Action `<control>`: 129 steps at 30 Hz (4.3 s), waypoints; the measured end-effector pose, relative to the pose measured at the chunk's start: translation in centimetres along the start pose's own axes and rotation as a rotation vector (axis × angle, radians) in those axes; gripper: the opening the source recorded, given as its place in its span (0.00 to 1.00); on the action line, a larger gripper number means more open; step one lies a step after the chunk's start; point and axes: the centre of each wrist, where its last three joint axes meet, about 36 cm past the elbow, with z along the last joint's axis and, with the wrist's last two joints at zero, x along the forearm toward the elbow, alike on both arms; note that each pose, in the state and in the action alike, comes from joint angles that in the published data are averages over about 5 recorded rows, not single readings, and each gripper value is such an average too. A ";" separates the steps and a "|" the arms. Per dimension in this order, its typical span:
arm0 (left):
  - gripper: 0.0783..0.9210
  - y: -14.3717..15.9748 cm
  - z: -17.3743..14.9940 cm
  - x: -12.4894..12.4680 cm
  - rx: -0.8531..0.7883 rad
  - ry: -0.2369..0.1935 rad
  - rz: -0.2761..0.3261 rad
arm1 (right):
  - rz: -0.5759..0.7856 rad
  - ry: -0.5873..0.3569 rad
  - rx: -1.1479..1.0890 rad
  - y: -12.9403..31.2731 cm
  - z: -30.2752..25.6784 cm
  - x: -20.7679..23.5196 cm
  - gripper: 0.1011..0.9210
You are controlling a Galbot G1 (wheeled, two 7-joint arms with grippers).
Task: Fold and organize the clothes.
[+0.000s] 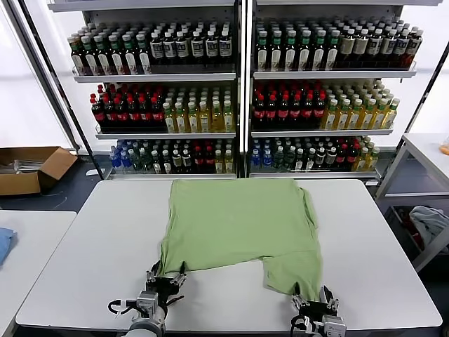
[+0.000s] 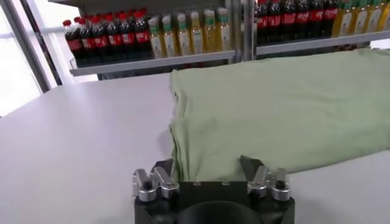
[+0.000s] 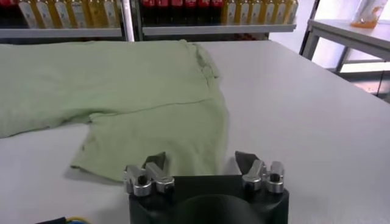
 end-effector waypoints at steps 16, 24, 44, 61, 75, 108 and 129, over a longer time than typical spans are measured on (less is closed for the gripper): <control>0.09 -0.1 0.6 -0.3 0.029 0.019 0.005 | -0.035 -0.039 -0.011 -0.4 -0.1 -0.4 0.02; 0.01 -0.3 0.0 -0.4 0.059 -0.032 0.019 | -0.072 -0.165 -0.038 -0.7 -2.2 -0.3 0.02; 0.01 0.5 -4.5 -3.5 0.142 -0.306 0.044 | -0.103 -0.384 0.026 -1.2 -8.4 -8.5 0.02; 0.01 1.5 -6.7 -12.5 0.129 -0.268 0.072 | -0.148 -0.305 0.121 1.1 -12.1 -18.2 0.03; 0.27 2.3 -8.6 -15.7 0.128 -0.217 0.048 | -0.161 -0.240 -0.070 4.1 -15.2 -21.8 0.46; 0.88 2.9 -7.8 -12.0 0.064 -0.128 -0.066 | 0.005 -0.154 -0.023 -0.3 -12.4 -16.5 0.88; 0.82 3.5 -5.6 -13.5 0.026 -0.049 -0.078 | 0.031 -0.047 0.034 -0.6 -9.1 -17.5 0.65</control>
